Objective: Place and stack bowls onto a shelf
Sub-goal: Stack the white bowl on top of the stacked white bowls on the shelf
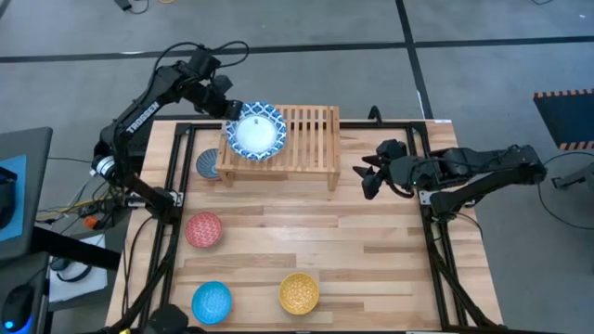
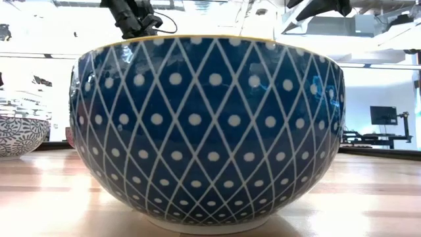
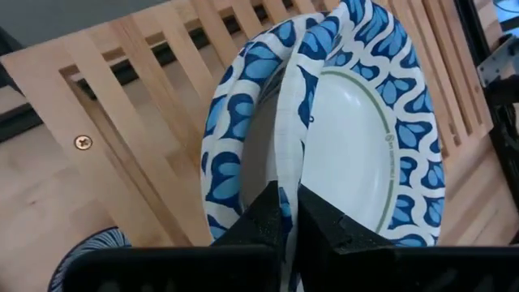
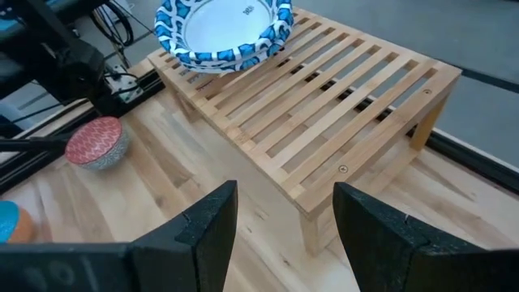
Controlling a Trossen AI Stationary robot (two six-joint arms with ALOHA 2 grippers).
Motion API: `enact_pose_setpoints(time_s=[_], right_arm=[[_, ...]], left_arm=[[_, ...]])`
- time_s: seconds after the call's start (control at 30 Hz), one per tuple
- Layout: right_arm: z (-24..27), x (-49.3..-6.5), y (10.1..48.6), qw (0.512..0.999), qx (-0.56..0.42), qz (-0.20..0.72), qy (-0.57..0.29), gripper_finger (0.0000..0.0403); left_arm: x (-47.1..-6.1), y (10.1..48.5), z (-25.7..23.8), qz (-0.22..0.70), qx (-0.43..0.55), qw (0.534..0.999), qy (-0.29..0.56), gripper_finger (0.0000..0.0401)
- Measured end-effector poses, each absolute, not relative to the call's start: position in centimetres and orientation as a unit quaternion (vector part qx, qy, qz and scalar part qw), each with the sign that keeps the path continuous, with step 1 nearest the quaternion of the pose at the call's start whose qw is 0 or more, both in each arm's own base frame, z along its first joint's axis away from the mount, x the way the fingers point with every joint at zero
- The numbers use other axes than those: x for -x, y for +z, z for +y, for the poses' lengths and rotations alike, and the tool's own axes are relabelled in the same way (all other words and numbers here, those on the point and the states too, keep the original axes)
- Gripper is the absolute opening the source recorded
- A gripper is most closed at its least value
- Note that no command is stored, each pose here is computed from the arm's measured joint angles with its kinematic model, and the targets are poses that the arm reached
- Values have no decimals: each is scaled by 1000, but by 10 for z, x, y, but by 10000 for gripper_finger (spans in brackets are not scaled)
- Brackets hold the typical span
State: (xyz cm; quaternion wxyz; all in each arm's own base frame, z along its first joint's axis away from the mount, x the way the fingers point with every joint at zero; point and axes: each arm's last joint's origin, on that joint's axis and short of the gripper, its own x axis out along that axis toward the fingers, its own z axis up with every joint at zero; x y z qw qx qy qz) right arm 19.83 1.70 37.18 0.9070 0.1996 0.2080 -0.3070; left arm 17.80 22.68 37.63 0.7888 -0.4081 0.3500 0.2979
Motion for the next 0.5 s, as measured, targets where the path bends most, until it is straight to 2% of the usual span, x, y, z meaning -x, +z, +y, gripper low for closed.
enact_pose_setpoints(time_s=[0.13,0.3,0.5], right_arm=[[15,-198,372,905,-200,207,-312,230],[9,-199,372,902,-199,207,-322,230],[6,-198,372,900,-205,206,-324,230]], left_arm=[[-179,376,227,348,412,791,289,38],[-176,383,223,338,414,798,278,107],[-168,408,216,304,392,815,300,182]])
